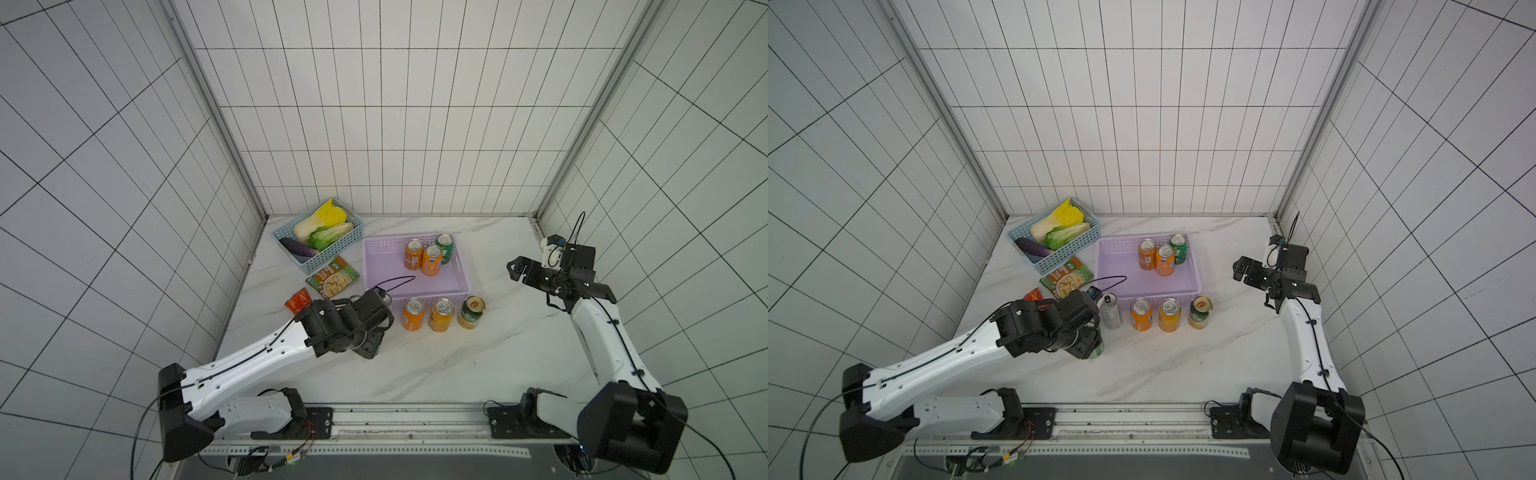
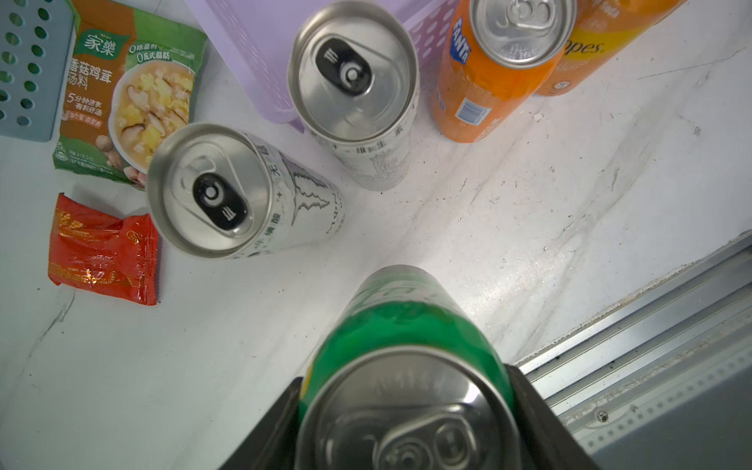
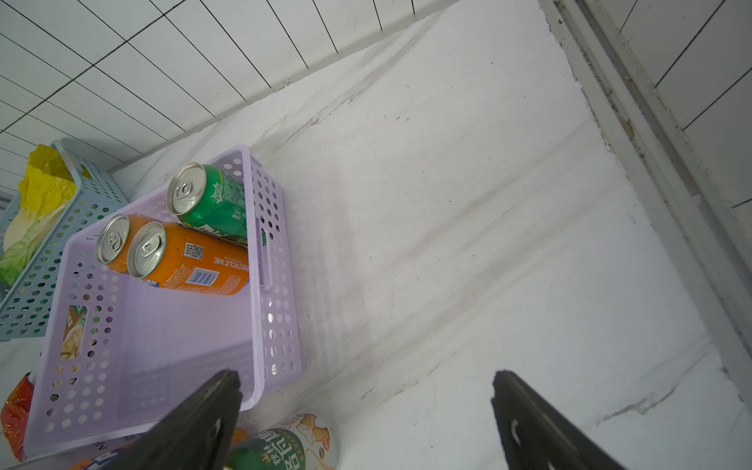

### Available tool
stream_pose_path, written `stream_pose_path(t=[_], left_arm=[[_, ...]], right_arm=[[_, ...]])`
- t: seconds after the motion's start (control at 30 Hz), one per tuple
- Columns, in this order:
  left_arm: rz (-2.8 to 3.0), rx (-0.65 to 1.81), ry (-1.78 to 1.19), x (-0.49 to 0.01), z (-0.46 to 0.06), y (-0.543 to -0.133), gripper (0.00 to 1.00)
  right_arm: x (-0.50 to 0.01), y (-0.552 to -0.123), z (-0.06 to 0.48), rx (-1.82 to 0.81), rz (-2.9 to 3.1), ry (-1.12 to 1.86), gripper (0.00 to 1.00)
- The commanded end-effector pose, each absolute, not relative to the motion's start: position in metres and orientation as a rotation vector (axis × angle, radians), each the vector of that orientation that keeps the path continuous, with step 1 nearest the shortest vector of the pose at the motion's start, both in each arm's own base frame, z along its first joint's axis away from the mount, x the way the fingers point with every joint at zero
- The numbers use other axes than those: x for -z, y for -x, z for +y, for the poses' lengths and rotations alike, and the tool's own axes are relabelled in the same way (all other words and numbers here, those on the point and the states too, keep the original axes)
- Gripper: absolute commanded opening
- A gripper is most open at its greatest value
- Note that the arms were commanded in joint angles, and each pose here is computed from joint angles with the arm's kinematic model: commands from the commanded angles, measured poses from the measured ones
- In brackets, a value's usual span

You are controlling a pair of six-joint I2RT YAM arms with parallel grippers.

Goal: Take out the drinks from the basket
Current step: Place the drink at the center of the board.

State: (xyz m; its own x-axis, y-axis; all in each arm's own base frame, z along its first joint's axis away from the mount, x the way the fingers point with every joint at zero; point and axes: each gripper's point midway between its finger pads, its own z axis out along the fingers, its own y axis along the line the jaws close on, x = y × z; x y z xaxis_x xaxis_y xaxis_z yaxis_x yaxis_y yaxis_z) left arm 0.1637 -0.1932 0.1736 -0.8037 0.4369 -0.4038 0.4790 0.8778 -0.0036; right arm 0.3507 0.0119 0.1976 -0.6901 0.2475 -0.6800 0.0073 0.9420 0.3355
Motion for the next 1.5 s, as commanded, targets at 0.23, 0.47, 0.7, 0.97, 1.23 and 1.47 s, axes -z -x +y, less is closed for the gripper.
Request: stream_pose_path(t=[0.23, 0.47, 0.7, 0.97, 1.23, 1.47], left_arm=[[2.562, 0.273, -0.53, -0.161, -0.21, -0.177, 0.56], [2.598, 0.26, -0.519, -0.135, -0.211, -0.176, 0.57], [2.61, 0.242, -0.505, -0.119, -0.21, -0.177, 0.6], [2.615, 0.209, -0.491, -0.109, -0.206, -0.178, 0.61], [2.623, 0.187, -0.476, -0.101, -0.201, -0.178, 0.65], [2.618, 0.176, -0.484, -0.102, -0.2, -0.178, 0.71]], right_arm=[[-0.184, -0.349, 0.007, -0.386, 2.335, -0.207, 1.0], [-0.184, -0.349, 0.007, -0.384, 2.335, -0.205, 1.0], [-0.183, -0.349, 0.006, -0.38, 2.337, -0.208, 0.99], [-0.182, -0.348, 0.006, -0.38, 2.34, -0.208, 0.99], [-0.182, -0.349, 0.007, -0.384, 2.34, -0.206, 1.0], [-0.184, -0.348, 0.006, -0.374, 2.336, -0.206, 0.99]])
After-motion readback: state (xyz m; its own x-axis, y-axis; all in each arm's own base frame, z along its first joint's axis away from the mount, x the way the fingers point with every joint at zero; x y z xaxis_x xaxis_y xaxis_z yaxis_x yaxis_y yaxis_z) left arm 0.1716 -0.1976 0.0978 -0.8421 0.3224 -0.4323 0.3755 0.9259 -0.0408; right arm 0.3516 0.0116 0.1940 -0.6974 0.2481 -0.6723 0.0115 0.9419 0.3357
